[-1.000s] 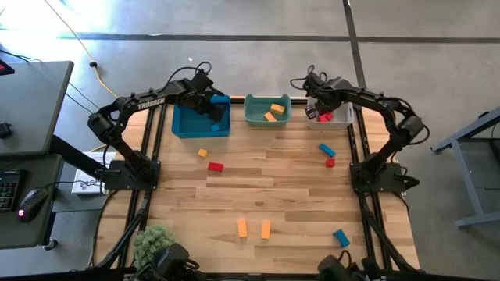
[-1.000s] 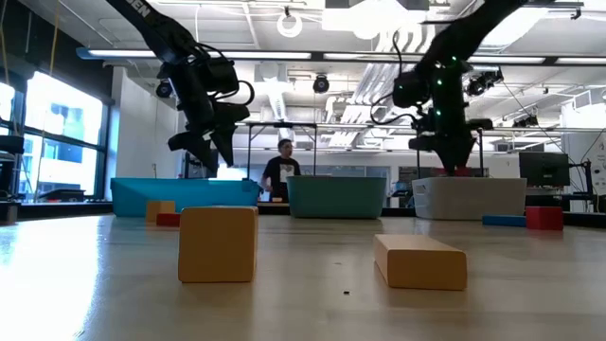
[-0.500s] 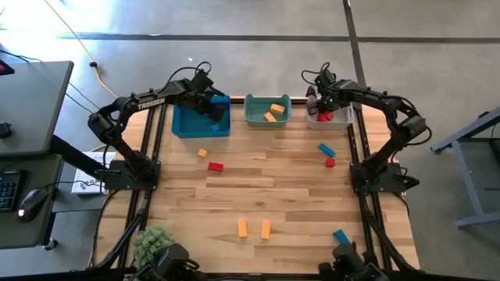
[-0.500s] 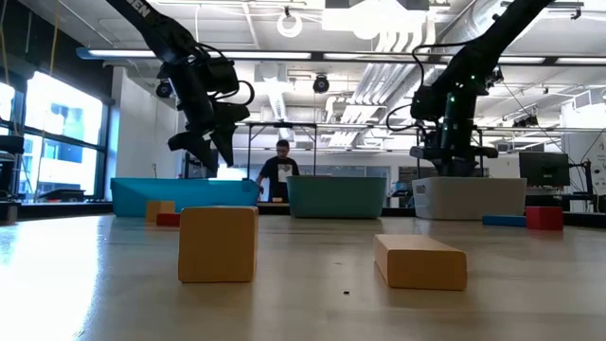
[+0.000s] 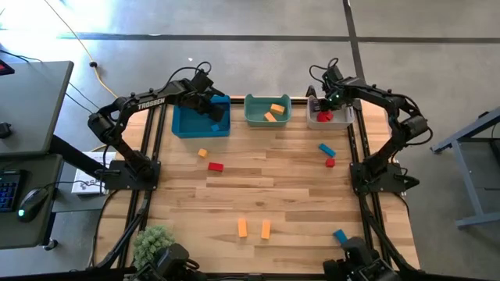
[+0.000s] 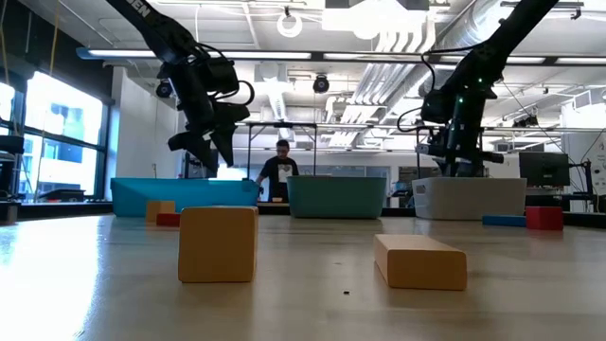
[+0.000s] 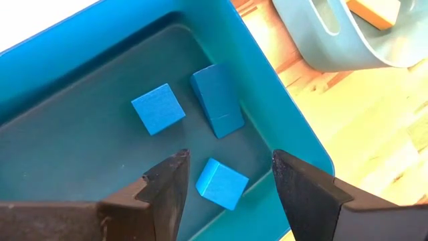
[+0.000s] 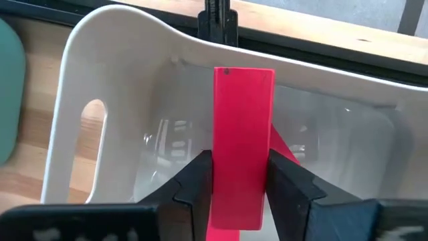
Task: Sort & place blocks by color
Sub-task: Put the red block into the grey bin, then put the blue block into the blue bin
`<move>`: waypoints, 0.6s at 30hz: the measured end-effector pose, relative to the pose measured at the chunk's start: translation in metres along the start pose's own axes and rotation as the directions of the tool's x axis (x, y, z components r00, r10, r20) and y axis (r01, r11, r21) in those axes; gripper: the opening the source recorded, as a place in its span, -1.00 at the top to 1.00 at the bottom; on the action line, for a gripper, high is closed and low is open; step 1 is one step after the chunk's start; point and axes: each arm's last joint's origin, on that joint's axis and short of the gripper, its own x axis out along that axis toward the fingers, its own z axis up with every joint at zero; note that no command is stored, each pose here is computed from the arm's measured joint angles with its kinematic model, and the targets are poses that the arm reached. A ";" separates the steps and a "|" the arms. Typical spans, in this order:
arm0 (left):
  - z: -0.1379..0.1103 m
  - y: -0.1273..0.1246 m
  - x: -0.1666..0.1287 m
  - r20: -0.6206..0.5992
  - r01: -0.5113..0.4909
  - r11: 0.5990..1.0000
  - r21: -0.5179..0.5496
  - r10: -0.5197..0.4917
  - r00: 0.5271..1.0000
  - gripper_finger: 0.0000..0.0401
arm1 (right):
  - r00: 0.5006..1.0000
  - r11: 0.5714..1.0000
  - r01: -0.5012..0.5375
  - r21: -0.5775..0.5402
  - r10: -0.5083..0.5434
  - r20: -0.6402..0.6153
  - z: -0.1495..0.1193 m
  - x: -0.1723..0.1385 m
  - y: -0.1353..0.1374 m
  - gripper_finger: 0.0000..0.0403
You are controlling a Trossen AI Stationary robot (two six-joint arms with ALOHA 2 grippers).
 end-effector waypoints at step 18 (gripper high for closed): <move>-0.003 -0.012 -0.002 0.001 0.016 0.999 0.034 -0.017 1.000 -0.02 | 0.999 0.999 -0.040 0.001 0.040 0.008 0.011 -0.027 0.005 0.08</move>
